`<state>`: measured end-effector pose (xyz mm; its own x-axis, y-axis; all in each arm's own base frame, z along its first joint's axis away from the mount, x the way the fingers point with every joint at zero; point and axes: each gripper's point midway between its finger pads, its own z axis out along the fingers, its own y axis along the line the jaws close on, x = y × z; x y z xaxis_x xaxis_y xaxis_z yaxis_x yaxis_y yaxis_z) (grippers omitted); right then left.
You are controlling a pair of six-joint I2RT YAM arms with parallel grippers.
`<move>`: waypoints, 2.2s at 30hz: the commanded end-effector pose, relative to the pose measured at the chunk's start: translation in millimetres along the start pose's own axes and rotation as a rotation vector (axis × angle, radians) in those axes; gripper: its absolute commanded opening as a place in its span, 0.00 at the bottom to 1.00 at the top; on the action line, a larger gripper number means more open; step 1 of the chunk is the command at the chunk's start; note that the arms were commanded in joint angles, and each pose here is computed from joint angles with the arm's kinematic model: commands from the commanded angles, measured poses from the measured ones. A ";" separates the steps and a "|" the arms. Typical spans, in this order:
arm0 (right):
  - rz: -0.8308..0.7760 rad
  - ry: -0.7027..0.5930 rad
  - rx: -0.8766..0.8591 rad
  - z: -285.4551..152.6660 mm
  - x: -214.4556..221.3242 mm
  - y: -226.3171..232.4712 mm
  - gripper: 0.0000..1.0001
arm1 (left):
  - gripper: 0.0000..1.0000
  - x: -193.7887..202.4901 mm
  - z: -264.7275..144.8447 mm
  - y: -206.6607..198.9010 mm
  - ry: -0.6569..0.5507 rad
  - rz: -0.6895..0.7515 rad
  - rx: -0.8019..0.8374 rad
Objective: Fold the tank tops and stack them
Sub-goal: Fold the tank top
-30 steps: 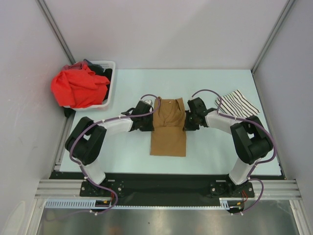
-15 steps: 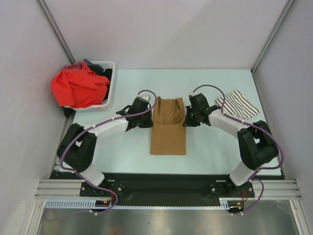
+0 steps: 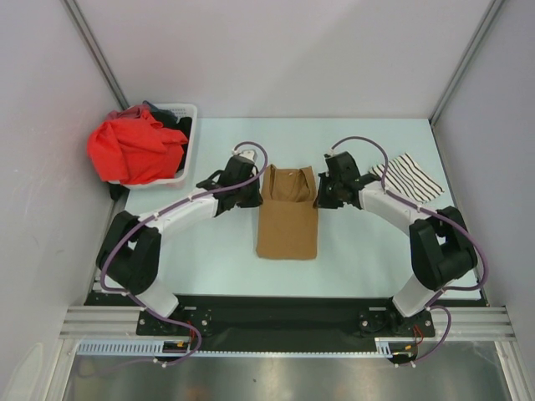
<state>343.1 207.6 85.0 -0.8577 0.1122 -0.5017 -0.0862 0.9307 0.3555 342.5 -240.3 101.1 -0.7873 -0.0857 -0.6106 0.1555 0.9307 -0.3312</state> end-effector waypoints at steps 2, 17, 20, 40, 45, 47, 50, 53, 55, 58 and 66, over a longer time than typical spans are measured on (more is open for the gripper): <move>-0.004 -0.049 0.001 2.3 -25.4 -1.6 0.00 | 0.00 -24.9 2.9 0.5 -0.058 0.008 -0.012; 0.039 -0.033 0.011 0.2 -7.6 -20.9 0.59 | 0.74 -15.9 13.6 18.0 -0.059 -0.008 -0.064; 0.035 -0.029 -0.054 -20.0 17.6 -14.8 0.58 | 0.73 1.1 -9.3 9.2 -0.058 -0.014 0.021; -0.030 0.165 -0.168 -25.1 138.7 5.4 0.44 | 0.65 159.3 -36.3 -0.3 0.128 -0.038 0.165; -0.016 0.193 -0.136 -11.1 148.4 -2.7 0.20 | 0.60 159.3 -28.2 -1.8 0.123 -0.041 0.167; -0.012 0.214 -0.135 -8.3 155.2 -5.3 0.18 | 0.57 158.4 -26.8 -2.9 0.119 -0.043 0.170; -0.008 0.221 -0.135 -7.3 158.2 -6.0 0.18 | 0.51 160.9 -22.7 -0.4 0.131 -0.042 0.153; -0.007 0.223 -0.132 -8.4 159.9 -6.9 0.18 | 0.36 162.3 -20.6 2.1 0.136 -0.040 0.138; -0.008 0.222 -0.131 -9.5 160.0 -7.3 0.18 | 0.28 164.1 -20.4 4.1 0.139 -0.041 0.131; -0.012 0.225 -0.131 -13.0 161.1 -8.0 0.12 | 0.11 169.0 -22.5 4.3 0.153 -0.041 0.144; -0.028 0.227 -0.116 -39.3 153.6 -5.9 0.00 | 0.00 169.7 -44.6 4.2 0.180 -0.008 0.152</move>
<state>198.2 212.1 24.2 -0.9458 0.0162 -0.3243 -0.1440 0.8741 0.4639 194.3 -238.3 20.6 -0.8734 -0.0517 -0.4843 0.1990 0.8697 -0.4516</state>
